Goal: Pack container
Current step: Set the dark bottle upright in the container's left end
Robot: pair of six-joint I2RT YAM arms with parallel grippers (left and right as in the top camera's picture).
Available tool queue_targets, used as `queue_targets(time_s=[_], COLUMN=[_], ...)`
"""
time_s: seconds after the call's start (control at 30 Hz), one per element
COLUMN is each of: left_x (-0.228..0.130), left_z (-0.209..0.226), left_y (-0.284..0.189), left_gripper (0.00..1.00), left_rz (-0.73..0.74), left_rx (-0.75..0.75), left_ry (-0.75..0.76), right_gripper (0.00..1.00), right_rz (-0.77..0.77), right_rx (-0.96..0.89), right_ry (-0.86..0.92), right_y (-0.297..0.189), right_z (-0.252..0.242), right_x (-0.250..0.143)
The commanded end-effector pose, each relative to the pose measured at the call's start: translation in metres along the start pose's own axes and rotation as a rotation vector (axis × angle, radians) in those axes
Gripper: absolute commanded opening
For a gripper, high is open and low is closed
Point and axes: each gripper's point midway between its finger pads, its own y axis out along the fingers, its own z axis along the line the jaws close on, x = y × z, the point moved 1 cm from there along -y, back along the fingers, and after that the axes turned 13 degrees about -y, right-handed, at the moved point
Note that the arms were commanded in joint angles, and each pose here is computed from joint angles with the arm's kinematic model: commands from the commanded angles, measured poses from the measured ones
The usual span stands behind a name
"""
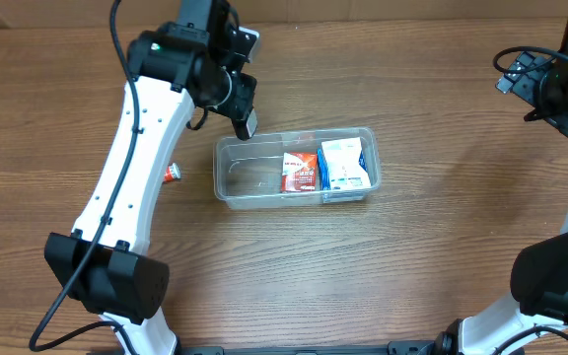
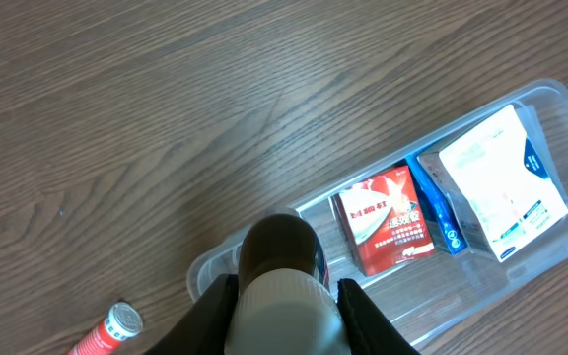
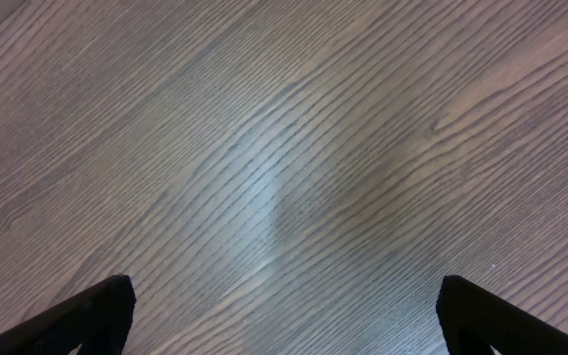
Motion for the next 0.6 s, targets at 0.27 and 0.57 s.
queue_targets(time_s=[0.27,0.57], left_x=[-0.047,-0.060], left_z=[0.013,0.020], left_y=[0.050,0.111], left_gripper=[0.04,0.04], left_rz=[0.121,0.044], left_rx=[0.142,0.211], left_ry=[-0.133,-0.088], right_gripper=[1.00,1.00], right_rz=[-0.040,-0.040], right_rx=[0.005,0.005], right_ry=[0.006,0.006], right_y=[-0.012,-0.012], right_z=[0.001,0.001], right_x=[0.007,0.007])
